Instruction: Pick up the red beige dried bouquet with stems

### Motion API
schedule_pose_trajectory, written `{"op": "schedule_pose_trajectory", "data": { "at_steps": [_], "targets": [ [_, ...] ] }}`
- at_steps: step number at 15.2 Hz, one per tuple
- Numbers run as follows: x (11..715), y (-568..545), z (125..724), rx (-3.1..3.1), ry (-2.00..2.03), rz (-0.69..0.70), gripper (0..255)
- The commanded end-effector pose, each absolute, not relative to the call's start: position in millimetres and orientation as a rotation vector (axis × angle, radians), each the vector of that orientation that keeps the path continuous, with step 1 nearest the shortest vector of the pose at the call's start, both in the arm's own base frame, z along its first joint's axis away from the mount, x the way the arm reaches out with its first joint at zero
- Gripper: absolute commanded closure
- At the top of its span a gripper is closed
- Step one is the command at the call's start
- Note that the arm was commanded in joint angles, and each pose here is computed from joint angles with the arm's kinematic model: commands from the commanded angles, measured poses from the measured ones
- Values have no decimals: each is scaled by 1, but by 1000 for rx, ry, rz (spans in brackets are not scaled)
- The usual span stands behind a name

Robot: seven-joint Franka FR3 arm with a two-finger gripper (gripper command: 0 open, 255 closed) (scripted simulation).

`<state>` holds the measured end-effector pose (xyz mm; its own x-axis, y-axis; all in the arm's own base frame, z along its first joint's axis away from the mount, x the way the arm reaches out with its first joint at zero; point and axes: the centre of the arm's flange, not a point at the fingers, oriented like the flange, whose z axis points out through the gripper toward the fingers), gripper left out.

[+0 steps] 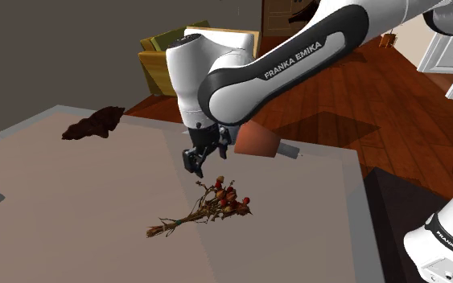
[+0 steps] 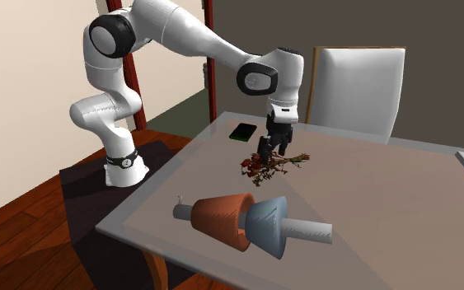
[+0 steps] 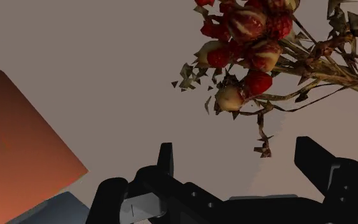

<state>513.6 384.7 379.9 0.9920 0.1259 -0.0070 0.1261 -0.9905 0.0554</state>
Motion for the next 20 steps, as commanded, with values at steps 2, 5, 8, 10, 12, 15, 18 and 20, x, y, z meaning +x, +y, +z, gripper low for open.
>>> {"op": "schedule_pose_trajectory", "data": {
  "at_steps": [2, 5, 8, 10, 12, 15, 18, 20],
  "targets": [
    [530, 420, 361, 3076, 211, 5, 0],
    [534, 427, 347, 3075, 215, 7, 0],
    [534, 427, 331, 3075, 215, 7, 0],
    [534, 427, 321, 3075, 215, 7, 0],
    [534, 427, 317, 3075, 215, 7, 0],
    [534, 427, 316, 3075, 215, 7, 255],
    [534, 427, 316, 3075, 215, 7, 255],
    [534, 427, 316, 3075, 215, 7, 255]
  ]
}}
